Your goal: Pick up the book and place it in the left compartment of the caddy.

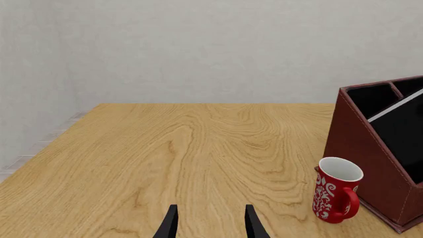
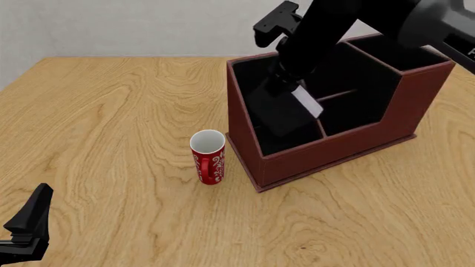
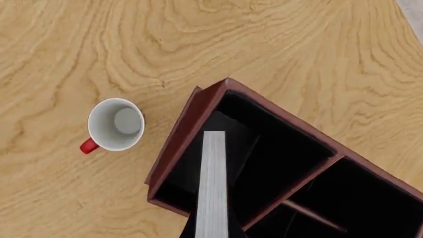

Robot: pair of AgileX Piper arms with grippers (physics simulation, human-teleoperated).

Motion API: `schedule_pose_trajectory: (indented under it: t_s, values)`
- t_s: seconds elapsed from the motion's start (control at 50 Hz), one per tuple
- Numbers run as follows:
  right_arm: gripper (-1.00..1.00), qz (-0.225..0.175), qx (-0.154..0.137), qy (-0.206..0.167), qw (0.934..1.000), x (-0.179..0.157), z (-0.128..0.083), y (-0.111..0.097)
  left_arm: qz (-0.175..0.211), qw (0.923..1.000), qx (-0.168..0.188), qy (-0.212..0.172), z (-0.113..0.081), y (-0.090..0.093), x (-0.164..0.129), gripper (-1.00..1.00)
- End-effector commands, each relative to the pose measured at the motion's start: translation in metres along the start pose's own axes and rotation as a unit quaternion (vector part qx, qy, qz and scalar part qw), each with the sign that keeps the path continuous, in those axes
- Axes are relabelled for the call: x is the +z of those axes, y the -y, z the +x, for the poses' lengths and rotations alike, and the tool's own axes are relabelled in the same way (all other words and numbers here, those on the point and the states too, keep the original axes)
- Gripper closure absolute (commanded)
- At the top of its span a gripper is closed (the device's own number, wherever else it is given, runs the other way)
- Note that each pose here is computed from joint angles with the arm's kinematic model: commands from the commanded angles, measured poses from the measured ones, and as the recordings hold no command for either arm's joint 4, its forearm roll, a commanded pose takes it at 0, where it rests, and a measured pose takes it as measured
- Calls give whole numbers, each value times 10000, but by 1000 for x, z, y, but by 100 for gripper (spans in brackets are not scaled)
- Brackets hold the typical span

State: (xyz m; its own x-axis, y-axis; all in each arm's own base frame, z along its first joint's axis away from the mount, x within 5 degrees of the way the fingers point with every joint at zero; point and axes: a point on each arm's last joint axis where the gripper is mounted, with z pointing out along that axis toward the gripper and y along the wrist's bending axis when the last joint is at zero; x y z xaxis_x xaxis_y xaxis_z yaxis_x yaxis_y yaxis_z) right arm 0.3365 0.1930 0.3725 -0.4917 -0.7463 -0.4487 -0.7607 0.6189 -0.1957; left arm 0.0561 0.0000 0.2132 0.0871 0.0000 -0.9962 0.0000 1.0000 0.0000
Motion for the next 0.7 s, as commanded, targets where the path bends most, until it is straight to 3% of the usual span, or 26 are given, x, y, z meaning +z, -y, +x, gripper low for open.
schedule_pose_trajectory:
  t_s: [0.02, 0.7]
  values:
    - [100, 9, 132, 14, 9999, 2, -3, 0, 0, 10000, 0, 0, 0, 0, 0, -100]
    - [100, -12, 239, -130, 9996, 17, -3, 7, 0, 10000, 0, 0, 0, 0, 0, -100]
